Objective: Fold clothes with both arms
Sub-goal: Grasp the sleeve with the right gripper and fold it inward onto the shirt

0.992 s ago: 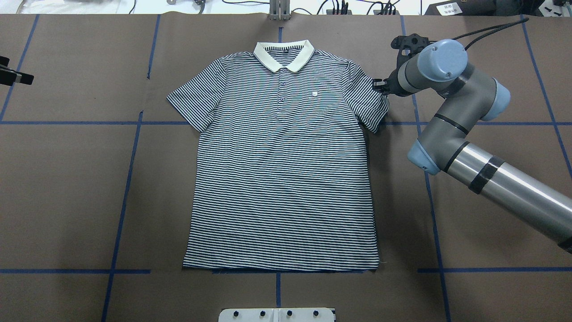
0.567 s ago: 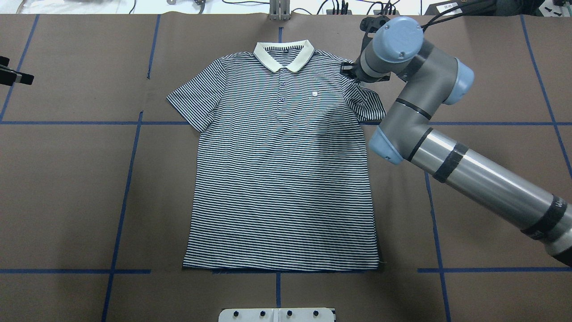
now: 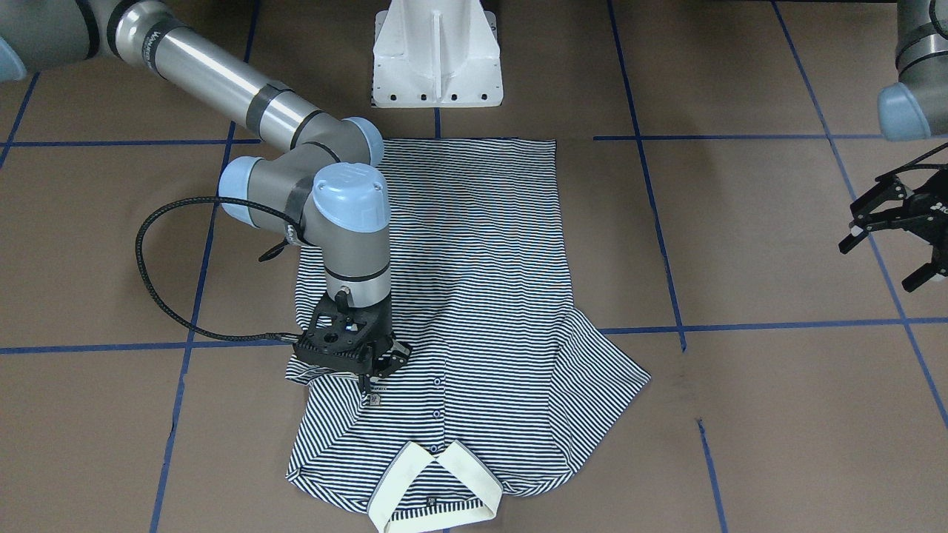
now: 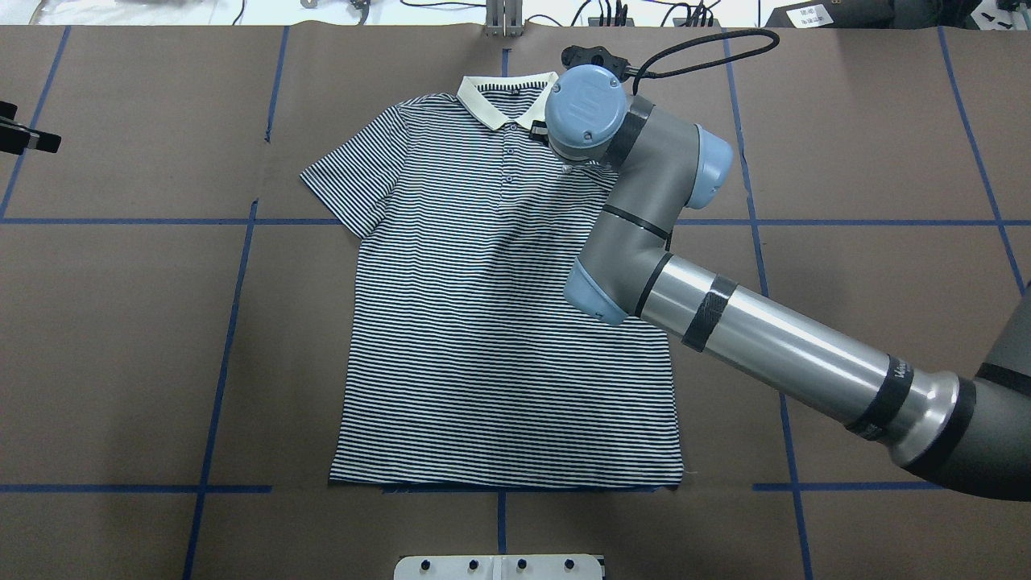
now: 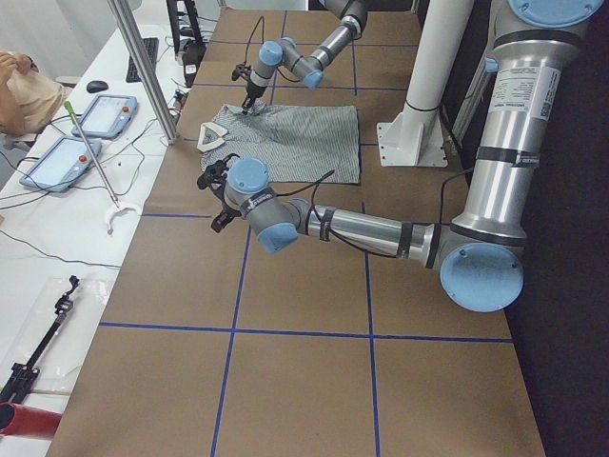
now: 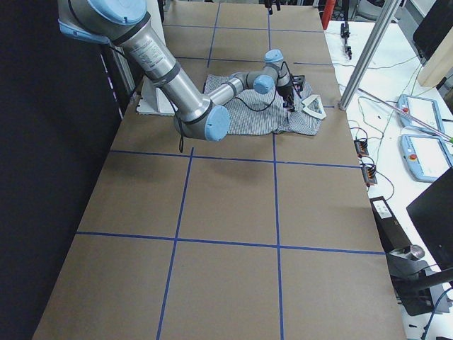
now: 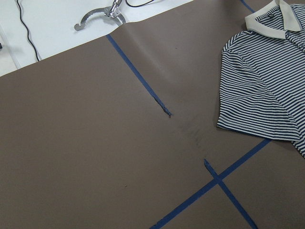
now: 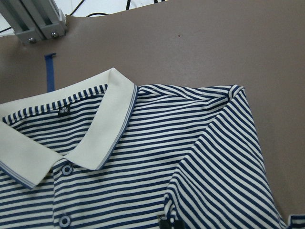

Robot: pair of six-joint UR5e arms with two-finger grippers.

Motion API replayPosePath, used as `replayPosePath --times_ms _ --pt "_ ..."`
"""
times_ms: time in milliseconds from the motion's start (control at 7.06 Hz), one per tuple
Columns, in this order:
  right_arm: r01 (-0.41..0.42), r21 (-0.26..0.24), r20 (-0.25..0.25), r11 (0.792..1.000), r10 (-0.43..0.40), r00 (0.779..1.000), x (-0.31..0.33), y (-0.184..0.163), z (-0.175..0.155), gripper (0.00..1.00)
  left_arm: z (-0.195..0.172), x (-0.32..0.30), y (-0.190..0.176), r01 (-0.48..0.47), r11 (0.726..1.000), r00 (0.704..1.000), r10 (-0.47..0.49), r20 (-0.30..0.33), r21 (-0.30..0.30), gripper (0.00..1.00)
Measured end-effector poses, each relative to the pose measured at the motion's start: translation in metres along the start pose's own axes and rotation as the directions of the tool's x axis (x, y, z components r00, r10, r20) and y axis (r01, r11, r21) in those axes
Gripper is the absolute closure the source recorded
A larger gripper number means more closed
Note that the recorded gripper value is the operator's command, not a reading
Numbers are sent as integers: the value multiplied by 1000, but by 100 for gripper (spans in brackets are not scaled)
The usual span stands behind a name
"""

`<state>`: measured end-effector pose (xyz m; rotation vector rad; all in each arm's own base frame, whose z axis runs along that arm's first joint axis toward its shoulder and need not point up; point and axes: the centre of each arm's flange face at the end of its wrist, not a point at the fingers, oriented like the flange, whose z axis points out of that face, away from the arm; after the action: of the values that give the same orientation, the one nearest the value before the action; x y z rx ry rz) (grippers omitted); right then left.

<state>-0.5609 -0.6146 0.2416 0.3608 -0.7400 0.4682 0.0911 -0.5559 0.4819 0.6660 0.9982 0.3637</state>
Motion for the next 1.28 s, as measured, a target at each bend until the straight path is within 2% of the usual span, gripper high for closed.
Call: replayPosePath --times_ms 142,283,425,708,850,992,1133,1275 --pt "-14 19 -6 1000 14 1000 -5 10 3 86 0 0 0 1 1000 1000 -1 0 -1 1" --pt "-29 47 -13 998 30 999 -8 19 6 8 0 -1 0 1 1000 1000 -1 0 -1 1" --pt "-32 62 -18 998 33 999 -9 23 9 0 1 -1 1 1 1000 1000 -1 0 -1 1" --pt "-14 73 -19 997 16 1000 -9 20 8 0 1 -1 1 1 1000 1000 -1 0 -1 1" --pt "16 51 -12 999 -15 1000 -6 4 4 0 1 -1 1 1 1000 1000 -1 0 -1 1" --pt "50 -1 6 999 -50 999 1 -20 -1 0 0 -1 1 1 1000 1000 -1 0 -1 1" --pt "89 -56 48 994 -86 995 11 -44 -7 1 0 0 0 0 1000 1000 0 0 0 1" --pt "117 -98 115 988 -106 988 30 -62 -7 20 0 0 0 -2 1000 1000 2 1 2 1"
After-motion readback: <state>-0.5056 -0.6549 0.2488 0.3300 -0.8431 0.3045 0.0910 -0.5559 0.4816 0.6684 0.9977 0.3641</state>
